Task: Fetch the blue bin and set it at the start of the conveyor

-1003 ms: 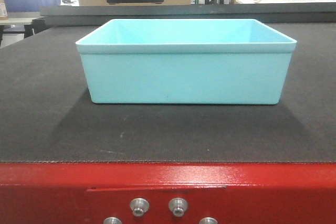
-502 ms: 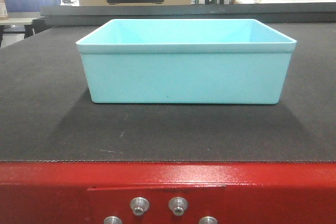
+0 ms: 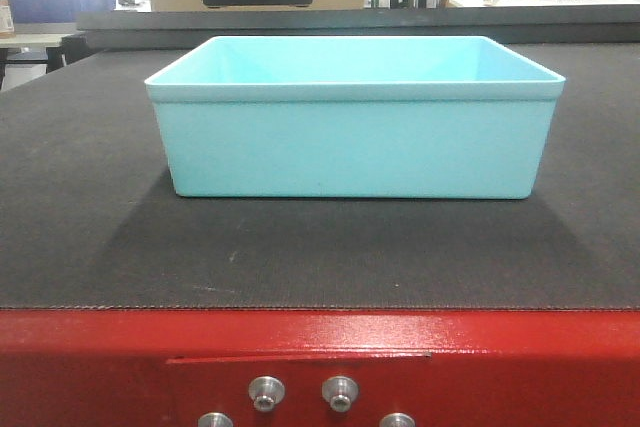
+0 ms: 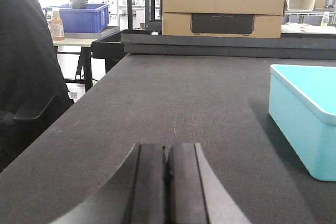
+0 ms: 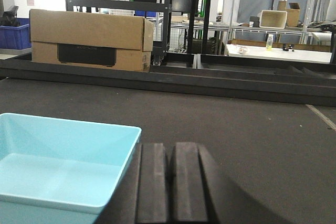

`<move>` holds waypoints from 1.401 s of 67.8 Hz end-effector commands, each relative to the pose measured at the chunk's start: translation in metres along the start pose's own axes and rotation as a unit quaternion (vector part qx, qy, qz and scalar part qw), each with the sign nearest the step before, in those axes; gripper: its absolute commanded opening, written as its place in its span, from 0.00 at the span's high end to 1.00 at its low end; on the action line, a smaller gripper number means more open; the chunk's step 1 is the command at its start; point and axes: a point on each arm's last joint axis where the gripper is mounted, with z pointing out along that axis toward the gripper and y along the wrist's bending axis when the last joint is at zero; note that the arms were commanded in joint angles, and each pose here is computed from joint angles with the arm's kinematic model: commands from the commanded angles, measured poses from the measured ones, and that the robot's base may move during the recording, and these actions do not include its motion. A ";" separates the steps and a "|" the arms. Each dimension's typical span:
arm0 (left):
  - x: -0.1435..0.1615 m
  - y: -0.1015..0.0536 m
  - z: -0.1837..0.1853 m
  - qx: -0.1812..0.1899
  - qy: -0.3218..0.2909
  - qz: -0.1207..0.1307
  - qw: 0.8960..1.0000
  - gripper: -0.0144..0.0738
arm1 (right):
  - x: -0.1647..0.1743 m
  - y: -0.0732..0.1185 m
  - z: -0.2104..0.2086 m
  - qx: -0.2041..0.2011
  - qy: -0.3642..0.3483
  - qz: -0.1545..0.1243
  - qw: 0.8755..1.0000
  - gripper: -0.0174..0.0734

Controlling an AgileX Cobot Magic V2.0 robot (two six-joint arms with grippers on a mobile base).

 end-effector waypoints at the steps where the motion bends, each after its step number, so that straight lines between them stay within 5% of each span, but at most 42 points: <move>1: -0.003 0.000 -0.001 -0.001 -0.018 -0.001 1.000 0.96 | -0.001 -0.001 -0.001 0.004 -0.010 -0.007 1.000 0.99; 45: -0.003 0.000 -0.001 -0.001 -0.018 -0.001 1.000 0.96 | 0.008 -0.001 -0.003 0.013 0.007 -0.007 1.000 0.99; 75: -0.003 0.000 -0.001 -0.001 -0.018 -0.001 1.000 0.96 | 0.152 -0.005 -0.013 0.076 0.123 0.038 0.989 0.99; 85: -0.003 0.000 -0.001 -0.001 -0.018 -0.001 1.000 0.96 | 0.152 -0.004 -0.013 0.075 0.122 0.045 0.989 0.99; 86: -0.003 0.000 -0.001 -0.001 -0.018 -0.001 1.000 0.96 | 0.132 -0.008 -0.010 0.086 0.010 0.036 0.996 0.99; 95: -0.003 0.000 -0.001 -0.001 -0.018 -0.001 1.000 0.96 | 0.131 -0.008 -0.010 0.087 0.007 0.035 0.996 0.99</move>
